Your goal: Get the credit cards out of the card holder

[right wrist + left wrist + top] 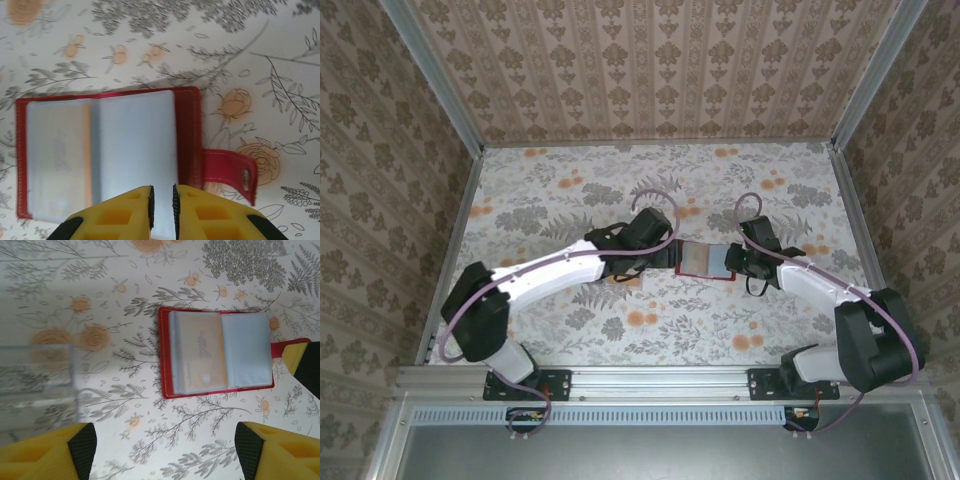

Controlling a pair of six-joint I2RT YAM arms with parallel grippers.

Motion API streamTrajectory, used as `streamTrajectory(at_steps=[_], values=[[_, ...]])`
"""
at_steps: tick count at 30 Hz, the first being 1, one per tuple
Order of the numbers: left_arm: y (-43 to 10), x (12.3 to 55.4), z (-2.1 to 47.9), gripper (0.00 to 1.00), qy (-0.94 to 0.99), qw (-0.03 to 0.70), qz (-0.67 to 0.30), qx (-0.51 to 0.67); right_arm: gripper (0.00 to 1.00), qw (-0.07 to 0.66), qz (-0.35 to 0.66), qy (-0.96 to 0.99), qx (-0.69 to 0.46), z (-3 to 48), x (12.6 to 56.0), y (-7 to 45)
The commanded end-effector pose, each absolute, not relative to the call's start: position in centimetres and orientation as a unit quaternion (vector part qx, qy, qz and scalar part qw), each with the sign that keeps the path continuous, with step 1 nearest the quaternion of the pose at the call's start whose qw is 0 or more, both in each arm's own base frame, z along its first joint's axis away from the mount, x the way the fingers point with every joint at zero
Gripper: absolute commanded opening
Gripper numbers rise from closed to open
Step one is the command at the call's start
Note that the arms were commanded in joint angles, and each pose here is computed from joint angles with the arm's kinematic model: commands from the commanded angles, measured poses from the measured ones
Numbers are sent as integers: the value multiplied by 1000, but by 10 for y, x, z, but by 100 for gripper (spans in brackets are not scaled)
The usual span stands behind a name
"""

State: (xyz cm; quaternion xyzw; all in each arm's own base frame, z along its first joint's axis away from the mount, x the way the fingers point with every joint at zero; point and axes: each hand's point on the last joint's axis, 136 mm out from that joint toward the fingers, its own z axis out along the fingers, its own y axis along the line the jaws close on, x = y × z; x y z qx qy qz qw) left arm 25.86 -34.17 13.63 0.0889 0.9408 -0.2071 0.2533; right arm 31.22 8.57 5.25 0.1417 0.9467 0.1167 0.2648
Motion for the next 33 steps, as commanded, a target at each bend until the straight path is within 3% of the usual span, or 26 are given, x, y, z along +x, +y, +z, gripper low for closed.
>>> streamTrajectory(at_steps=[1,6,33], values=[[-365,260,132,76,940,232,-230,95,22,251,156,941,165,44,315,89],[-386,264,111,75,945,202,-239,98,28,229,162,943,177,31,315,86],[-430,278,53,62,946,131,-283,93,23,203,156,950,179,21,312,86]])
